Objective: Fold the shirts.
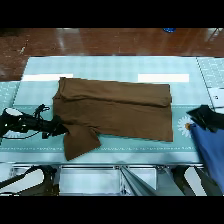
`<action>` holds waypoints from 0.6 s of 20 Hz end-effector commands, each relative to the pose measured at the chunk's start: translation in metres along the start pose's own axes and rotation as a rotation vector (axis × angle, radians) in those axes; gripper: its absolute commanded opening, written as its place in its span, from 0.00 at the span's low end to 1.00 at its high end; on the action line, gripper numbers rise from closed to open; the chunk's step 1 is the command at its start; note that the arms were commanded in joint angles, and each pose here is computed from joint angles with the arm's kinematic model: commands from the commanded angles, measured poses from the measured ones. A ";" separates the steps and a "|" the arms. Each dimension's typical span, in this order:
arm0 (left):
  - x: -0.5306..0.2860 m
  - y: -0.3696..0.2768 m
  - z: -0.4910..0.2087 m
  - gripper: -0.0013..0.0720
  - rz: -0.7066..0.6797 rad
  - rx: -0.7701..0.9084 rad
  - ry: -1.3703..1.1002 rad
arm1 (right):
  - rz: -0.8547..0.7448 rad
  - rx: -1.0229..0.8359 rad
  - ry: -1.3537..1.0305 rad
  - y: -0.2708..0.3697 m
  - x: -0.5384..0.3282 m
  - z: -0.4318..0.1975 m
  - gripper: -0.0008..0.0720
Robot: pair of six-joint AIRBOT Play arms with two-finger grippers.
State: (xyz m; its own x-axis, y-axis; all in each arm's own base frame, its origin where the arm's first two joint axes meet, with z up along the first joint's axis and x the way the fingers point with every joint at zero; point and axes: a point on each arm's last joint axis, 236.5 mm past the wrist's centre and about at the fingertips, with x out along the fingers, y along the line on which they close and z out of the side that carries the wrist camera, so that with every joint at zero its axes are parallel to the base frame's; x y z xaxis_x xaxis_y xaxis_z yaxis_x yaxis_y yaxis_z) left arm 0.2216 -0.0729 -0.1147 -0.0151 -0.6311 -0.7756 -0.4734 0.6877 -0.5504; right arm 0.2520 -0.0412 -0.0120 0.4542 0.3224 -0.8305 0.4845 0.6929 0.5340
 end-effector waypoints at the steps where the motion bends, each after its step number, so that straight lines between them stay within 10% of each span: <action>1: 0.004 -0.006 0.005 0.04 0.000 0.036 -0.010 | -0.170 0.060 0.244 -0.054 0.000 -0.066 0.57; 12: 0.004 -0.007 0.001 0.04 -0.005 0.061 0.007 | -0.079 0.147 0.499 -0.054 0.050 -0.123 0.57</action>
State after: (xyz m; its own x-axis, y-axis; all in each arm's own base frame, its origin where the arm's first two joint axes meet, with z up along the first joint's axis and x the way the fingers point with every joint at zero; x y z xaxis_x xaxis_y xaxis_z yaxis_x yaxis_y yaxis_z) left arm 0.2271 -0.0792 -0.1149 -0.0137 -0.6333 -0.7738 -0.4279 0.7032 -0.5679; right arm 0.1532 0.0170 -0.0914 0.0180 0.5576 -0.8299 0.5964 0.6602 0.4565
